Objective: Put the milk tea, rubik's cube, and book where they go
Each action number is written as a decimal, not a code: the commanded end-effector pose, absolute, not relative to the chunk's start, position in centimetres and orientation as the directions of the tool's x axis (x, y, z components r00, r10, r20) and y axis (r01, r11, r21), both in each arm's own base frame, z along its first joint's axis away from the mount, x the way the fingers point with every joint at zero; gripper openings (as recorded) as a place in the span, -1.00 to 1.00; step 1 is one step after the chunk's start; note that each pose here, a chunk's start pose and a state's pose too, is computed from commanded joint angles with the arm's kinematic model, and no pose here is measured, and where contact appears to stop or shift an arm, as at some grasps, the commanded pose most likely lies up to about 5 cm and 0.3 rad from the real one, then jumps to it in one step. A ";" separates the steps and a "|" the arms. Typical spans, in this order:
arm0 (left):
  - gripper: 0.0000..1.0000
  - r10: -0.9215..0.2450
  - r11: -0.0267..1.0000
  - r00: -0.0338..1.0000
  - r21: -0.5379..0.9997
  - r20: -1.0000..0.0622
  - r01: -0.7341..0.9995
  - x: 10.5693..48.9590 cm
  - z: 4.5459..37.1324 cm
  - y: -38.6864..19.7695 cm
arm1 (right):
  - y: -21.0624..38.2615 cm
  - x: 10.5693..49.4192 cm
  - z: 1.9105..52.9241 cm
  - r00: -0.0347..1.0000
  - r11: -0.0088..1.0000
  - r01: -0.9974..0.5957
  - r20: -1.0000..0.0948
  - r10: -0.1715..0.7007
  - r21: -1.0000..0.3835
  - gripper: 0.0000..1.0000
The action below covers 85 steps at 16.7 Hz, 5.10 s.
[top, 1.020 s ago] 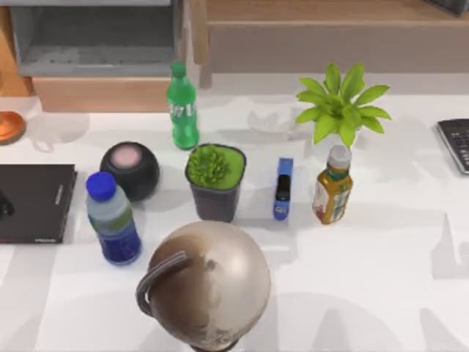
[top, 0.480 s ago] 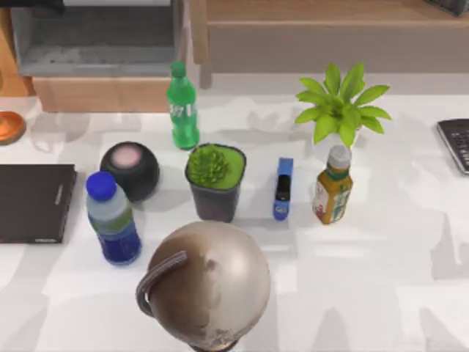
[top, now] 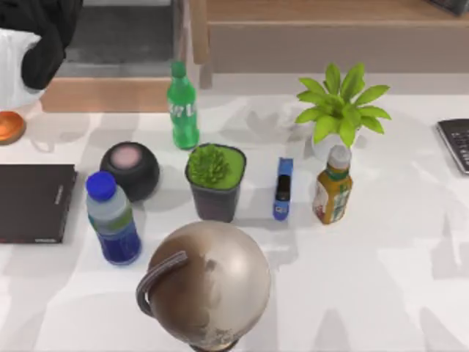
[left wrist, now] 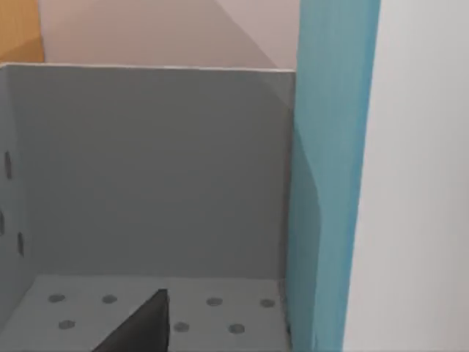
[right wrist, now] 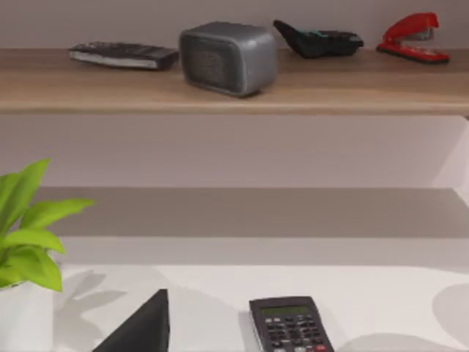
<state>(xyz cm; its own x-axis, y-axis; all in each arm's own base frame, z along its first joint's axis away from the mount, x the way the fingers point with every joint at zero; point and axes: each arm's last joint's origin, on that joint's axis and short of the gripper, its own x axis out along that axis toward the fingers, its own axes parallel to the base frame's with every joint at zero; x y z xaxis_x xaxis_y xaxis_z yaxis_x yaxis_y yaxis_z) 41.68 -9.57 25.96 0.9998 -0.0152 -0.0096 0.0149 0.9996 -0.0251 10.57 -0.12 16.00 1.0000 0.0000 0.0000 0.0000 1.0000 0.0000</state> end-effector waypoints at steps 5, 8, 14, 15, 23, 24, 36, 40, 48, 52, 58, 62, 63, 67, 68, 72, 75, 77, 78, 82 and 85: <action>1.00 -0.017 1.000 1.000 -0.026 -0.005 0.017 43.3 24.8 -10.5 | -0.1 10.6 16.0 1.000 1.000 0.000 0.000 0.000 0.000 1.00; 1.00 -0.013 1.000 1.000 -0.025 -0.010 0.013 43.3 24.7 -10.2 | -0.1 10.6 16.0 1.000 1.000 0.000 0.000 0.000 0.000 1.00; 1.00 -0.017 1.000 1.000 -0.026 -0.006 0.017 45.0 24.8 -10.5 | -0.1 10.6 16.0 1.000 1.000 0.000 0.000 0.000 0.000 1.00; 1.00 -0.017 1.000 1.000 -0.026 -0.005 0.017 45.3 24.8 -10.5 | -0.1 10.6 16.0 1.000 1.000 0.000 0.000 0.000 0.000 1.00; 0.85 -0.017 1.000 1.000 -0.026 -0.005 0.017 46.3 24.8 -10.5 | -0.1 10.6 16.0 1.000 1.000 0.000 0.000 0.000 0.000 1.00; 0.70 -0.017 1.000 1.000 -0.026 -0.005 0.017 46.3 24.8 -10.5 | -0.1 10.6 16.0 1.000 1.000 0.000 0.000 0.000 0.000 1.00; -1.00 -0.017 1.000 1.000 -0.026 -0.005 0.017 46.3 24.8 -10.5 | -0.1 10.6 16.0 1.000 1.000 0.000 0.000 0.000 0.000 1.00; -1.00 -0.017 1.000 1.000 -0.026 -0.005 0.017 46.3 24.8 -10.5 | -0.1 10.6 16.0 1.000 1.000 0.000 0.000 0.000 0.000 1.00; -1.00 -0.016 1.000 1.000 -0.025 -0.004 0.016 45.5 25.7 -10.5 | -0.1 10.6 16.0 1.000 1.000 0.000 0.000 0.000 0.000 1.00; -1.00 -0.016 1.000 1.000 -0.024 -0.003 0.016 45.4 25.8 -10.5 | -0.1 10.6 16.0 1.000 1.000 0.000 0.000 0.000 0.000 1.00; -1.00 -0.023 0.995 0.992 0.101 0.122 0.010 42.4 29.7 -8.6 | -0.1 10.6 16.0 1.000 1.000 0.000 0.000 0.000 0.000 1.00; -1.00 0.018 0.930 0.942 0.340 0.334 -0.138 36.7 35.3 -3.9 | -0.1 10.6 16.0 1.000 1.000 0.000 0.000 0.000 0.000 1.00; -1.00 0.025 0.890 0.928 0.414 0.372 -0.190 35.0 36.0 -2.8 | -0.1 10.6 16.0 1.000 1.000 0.000 0.000 0.000 0.000 1.00; -1.00 0.055 0.593 0.927 0.734 0.372 -0.330 29.2 32.9 1.3 | -0.1 10.6 16.0 1.000 1.000 0.000 0.000 0.000 0.000 1.00; -1.00 0.062 0.497 0.941 0.808 0.332 -0.317 28.2 30.9 2.1 | -0.1 10.6 16.0 1.000 1.000 0.000 0.000 0.000 0.000 1.00; -1.00 0.081 0.153 0.995 0.986 0.057 -0.069 24.4 21.3 4.4 | -0.1 10.6 16.0 1.000 1.000 0.000 0.000 0.000 0.000 1.00; -1.00 0.065 0.024 0.976 0.978 -0.207 0.206 22.1 14.7 5.1 | -0.1 10.6 16.0 1.000 1.000 0.000 0.000 0.000 0.000 1.00; -1.00 0.026 -0.005 0.929 0.930 -0.368 0.368 21.1 11.3 5.0 | -0.1 10.6 16.0 1.000 1.000 0.000 0.000 0.000 0.000 1.00; -1.00 0.004 -0.010 0.904 0.904 -0.427 0.427 20.8 10.1 4.9 | -0.1 10.6 16.0 1.000 1.000 0.000 0.000 0.000 0.000 1.00; -1.00 -0.031 -0.001 0.865 0.865 -0.501 0.502 20.8 8.7 5.0 | -0.1 10.6 16.0 1.000 1.000 0.000 0.000 0.000 0.000 1.00; -1.00 -0.031 -0.001 0.865 0.865 -0.501 0.502 20.8 8.7 5.0 | -0.1 10.6 16.0 1.000 1.000 0.000 0.000 0.000 0.000 1.00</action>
